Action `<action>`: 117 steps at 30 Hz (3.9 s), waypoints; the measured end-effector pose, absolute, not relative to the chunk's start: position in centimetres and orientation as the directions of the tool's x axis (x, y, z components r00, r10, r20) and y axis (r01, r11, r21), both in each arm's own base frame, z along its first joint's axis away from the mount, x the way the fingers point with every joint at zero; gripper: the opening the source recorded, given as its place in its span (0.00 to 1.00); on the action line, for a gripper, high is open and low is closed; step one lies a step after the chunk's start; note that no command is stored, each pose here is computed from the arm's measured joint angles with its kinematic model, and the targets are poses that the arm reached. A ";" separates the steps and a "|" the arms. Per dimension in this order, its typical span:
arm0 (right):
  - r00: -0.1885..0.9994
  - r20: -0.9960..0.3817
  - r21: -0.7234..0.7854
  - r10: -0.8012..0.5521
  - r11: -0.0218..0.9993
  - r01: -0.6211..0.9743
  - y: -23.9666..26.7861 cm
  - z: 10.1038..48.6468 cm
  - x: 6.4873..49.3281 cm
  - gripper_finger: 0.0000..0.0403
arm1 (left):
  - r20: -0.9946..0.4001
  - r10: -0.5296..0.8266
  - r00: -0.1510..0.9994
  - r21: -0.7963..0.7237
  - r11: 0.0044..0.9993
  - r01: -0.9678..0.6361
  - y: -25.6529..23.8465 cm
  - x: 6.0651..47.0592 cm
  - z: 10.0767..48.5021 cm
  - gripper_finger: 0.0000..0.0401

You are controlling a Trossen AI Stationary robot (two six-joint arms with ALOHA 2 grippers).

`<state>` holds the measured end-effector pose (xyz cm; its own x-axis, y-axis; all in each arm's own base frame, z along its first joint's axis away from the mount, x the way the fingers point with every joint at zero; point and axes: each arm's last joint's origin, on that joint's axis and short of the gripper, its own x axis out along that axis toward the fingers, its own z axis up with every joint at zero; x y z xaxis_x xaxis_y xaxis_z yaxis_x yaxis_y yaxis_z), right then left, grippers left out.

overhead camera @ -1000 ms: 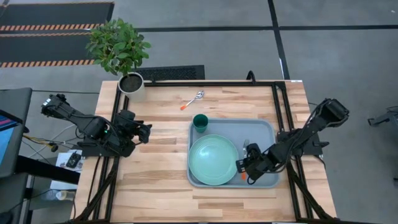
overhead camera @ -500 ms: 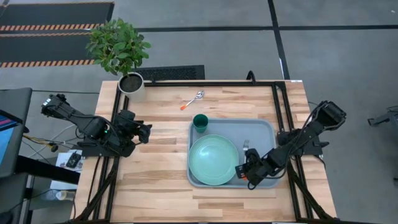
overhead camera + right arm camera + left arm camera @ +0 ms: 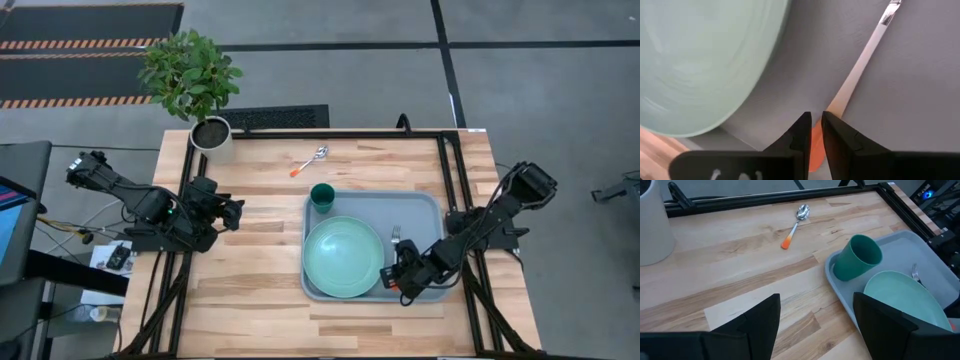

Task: Pick and place plate/cup/fork/spoon on tray
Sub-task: Put the orange fork on the blue tray to the right of the green plate

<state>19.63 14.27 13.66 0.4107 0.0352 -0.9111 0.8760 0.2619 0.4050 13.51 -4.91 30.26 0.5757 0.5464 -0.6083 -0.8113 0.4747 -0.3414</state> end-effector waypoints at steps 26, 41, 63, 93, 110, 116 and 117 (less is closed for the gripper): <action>0.477 -0.879 0.455 -0.010 0.282 0.845 13.6 15.3 19.2 0.19 | -0.612 0.543 0.575 -0.342 0.475 -0.811 -4.9 13.5 30.3 0.59; 0.312 -0.950 0.292 -0.024 0.292 0.911 13.3 16.4 17.2 0.16 | -0.617 0.538 0.575 -0.342 0.475 -0.811 -4.9 13.5 30.2 0.59; 0.289 -0.957 0.280 0.010 0.272 0.921 15.0 15.1 17.0 0.16 | -0.612 0.543 0.575 -0.336 0.480 -0.810 -4.9 13.5 30.3 0.59; 0.287 -0.958 0.280 0.018 0.284 0.917 15.5 14.4 17.4 0.16 | -0.612 0.543 0.575 -0.336 0.480 -0.810 -4.9 13.5 30.3 0.59; 0.296 -0.955 0.291 0.026 0.284 0.914 15.8 14.1 17.6 0.16 | -0.610 0.544 0.576 -0.341 0.475 -0.811 -4.9 13.5 30.3 0.59; 0.306 -0.951 0.304 0.035 0.279 0.911 15.8 14.1 17.8 0.16 | -0.608 0.546 0.576 -0.341 0.475 -0.811 -4.9 13.5 30.3 0.59; 0.308 -0.951 0.305 0.036 0.279 0.910 15.8 14.1 17.8 0.16 | -0.608 0.546 0.576 -0.341 0.475 -0.811 -4.9 13.5 30.3 0.59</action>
